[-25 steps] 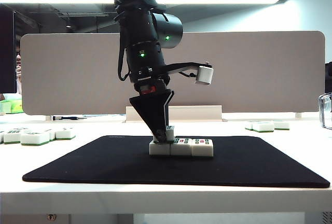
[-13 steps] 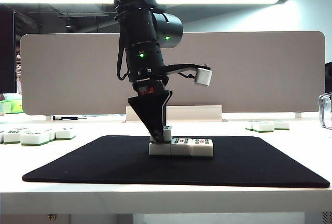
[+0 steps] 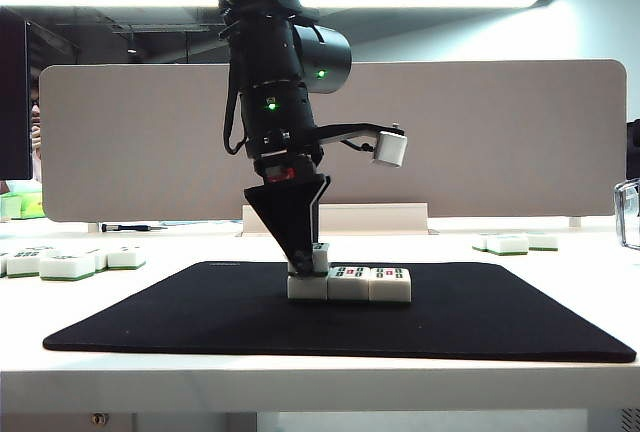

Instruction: Arrange four mahjong tiles into a neat stack, creating two layers of paired tiles.

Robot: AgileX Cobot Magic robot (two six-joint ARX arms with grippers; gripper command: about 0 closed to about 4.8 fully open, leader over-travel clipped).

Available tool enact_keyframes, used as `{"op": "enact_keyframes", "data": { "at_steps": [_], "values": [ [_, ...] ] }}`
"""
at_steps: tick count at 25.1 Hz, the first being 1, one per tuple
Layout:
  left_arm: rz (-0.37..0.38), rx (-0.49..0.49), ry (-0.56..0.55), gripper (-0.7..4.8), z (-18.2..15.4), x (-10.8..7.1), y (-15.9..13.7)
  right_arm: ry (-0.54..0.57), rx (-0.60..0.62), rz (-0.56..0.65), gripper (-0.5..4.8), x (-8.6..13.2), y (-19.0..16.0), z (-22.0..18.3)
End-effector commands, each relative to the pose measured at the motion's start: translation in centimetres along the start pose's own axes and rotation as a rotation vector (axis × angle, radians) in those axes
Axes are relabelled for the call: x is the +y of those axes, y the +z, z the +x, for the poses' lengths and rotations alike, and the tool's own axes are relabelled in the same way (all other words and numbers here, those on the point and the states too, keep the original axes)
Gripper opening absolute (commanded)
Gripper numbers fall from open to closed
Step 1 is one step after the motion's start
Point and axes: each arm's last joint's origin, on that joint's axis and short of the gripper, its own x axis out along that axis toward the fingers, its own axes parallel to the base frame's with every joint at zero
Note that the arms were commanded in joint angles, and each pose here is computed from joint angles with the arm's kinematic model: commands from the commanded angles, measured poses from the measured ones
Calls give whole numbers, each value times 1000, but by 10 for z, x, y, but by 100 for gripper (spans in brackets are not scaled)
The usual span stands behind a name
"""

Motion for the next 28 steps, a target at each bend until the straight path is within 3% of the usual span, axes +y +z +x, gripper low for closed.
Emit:
{"op": "enact_keyframes", "data": {
  "at_steps": [1,7,10,15,17,20,23,28],
  "values": [
    [-10,16,-15,220,0,-1,-2,2,-21,-15,-1,1,-1,-2],
    [-9,10,-17,221,0,-1,-2,2,-20,-15,-1,1,-1,-2],
    [-9,8,-14,269,0,-1,-2,2,-20,-15,-1,1,-1,-2],
    [-8,6,-11,279,1,0,-1,2,-20,-15,-1,1,-1,-2],
    [-23,5,-10,282,0,-1,-1,2,-21,-15,-1,1,-1,-2],
    [-66,1,-4,352,0,-1,1,2,-20,-15,-1,1,-1,-2],
    [-64,1,-1,355,-2,-2,4,2,-20,-15,-1,1,-1,-2],
    [-130,-52,54,355,-30,2,22,2,-20,-15,-1,1,-1,-2]
  ]
}}
